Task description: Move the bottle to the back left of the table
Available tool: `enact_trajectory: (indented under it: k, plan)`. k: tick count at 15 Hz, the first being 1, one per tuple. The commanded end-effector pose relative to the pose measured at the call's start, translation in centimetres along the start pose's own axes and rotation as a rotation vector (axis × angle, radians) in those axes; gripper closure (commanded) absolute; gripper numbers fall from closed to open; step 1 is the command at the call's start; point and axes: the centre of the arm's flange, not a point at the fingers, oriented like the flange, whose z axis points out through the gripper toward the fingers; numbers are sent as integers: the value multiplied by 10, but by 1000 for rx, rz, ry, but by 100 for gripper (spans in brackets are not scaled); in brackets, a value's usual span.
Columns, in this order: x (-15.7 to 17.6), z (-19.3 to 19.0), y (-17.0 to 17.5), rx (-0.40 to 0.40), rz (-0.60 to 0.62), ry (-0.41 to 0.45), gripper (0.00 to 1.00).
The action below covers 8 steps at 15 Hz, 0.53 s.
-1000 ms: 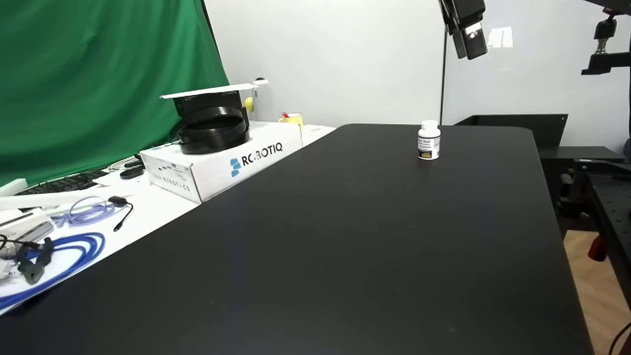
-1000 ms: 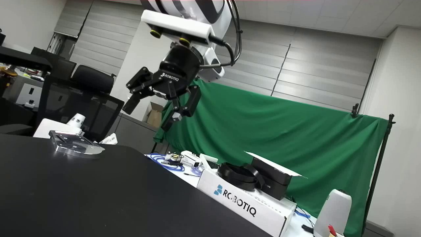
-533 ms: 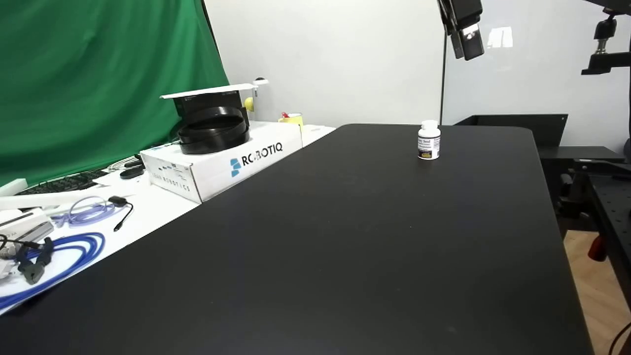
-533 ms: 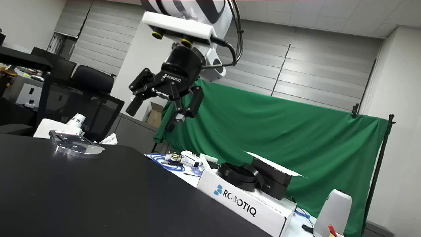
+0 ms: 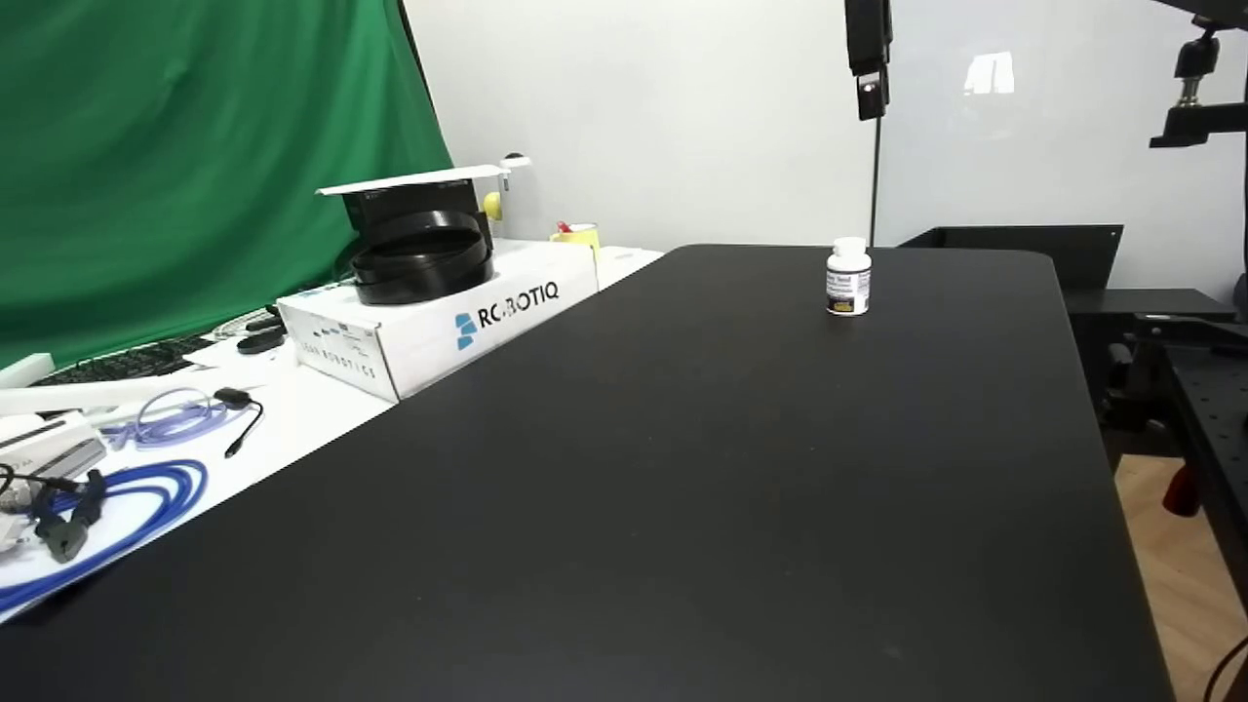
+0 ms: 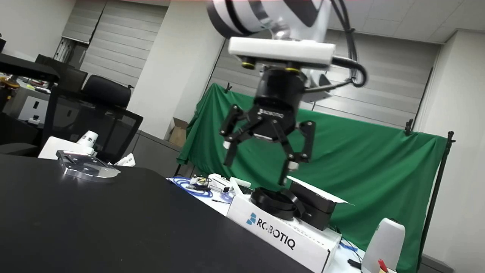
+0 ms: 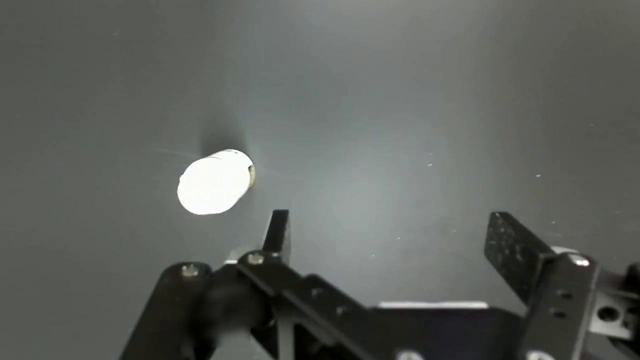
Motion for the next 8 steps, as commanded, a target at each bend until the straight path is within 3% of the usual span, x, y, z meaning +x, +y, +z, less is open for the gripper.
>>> enact_trajectory:
  k: [1, 5, 8]
  plan:
    - [18, 6, 70, -11, 61, 36, 0]
    - [27, 22, 121, -57, 105, 94, 0]
    - [42, 32, 145, -48, 132, 125, 0]
